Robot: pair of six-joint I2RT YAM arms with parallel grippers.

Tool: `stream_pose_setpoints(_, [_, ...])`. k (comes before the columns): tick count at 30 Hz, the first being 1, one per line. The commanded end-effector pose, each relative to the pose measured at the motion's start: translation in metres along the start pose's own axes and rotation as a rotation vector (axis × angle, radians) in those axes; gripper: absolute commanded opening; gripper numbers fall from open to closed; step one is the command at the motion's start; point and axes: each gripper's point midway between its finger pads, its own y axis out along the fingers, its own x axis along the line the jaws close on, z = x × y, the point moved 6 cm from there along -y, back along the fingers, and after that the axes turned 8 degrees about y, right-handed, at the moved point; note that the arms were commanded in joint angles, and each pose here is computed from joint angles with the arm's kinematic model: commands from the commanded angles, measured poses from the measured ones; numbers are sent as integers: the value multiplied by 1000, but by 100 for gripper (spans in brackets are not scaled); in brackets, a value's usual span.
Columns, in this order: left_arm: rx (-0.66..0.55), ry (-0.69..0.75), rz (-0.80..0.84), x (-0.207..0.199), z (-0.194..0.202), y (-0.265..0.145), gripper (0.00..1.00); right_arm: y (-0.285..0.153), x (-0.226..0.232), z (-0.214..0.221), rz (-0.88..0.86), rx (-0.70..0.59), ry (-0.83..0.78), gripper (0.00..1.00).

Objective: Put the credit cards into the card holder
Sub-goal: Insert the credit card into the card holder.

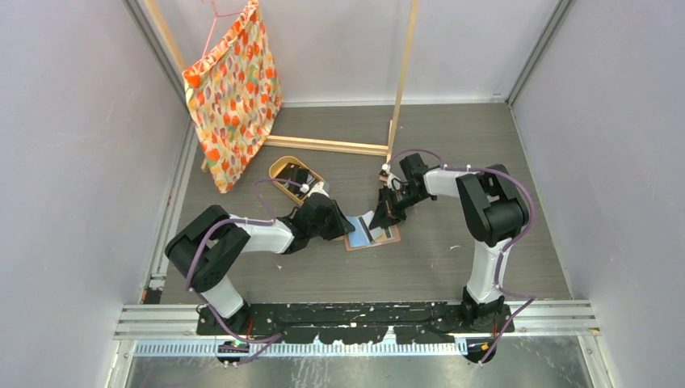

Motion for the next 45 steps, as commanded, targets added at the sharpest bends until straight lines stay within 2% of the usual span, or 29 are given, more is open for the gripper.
stream_pose_setpoints(1, [-44,-1,68,-10,-5,-9,17,10,1,1,36,-9,-41,13])
stream_pose_setpoints(9, [-71,36,147,-24,-12,-27,21,6,6,0,45,-14,-67,22])
stream_pose_setpoints(15, [-103,88,141,-28,-20,-50,25,3,8,0,49,-15,-85,31])
stream_pose_setpoints(22, [-105,148,172,-34,-23,-66,26,-3,15,0,66,-21,-127,35])
stream_pose_setpoints(27, [-108,163,288,-45,-20,-67,26,-4,21,1,97,-21,-171,38])
stream_pose_setpoints(32, [-120,204,418,-73,-11,-69,27,-2,20,2,106,-13,-164,39])
stream_pose_setpoints(39, [-182,175,332,-107,7,-59,28,0,21,2,102,-10,-149,40])
stream_pose_setpoints(45, [-219,186,263,-118,12,-32,28,2,19,2,100,-4,-135,40])
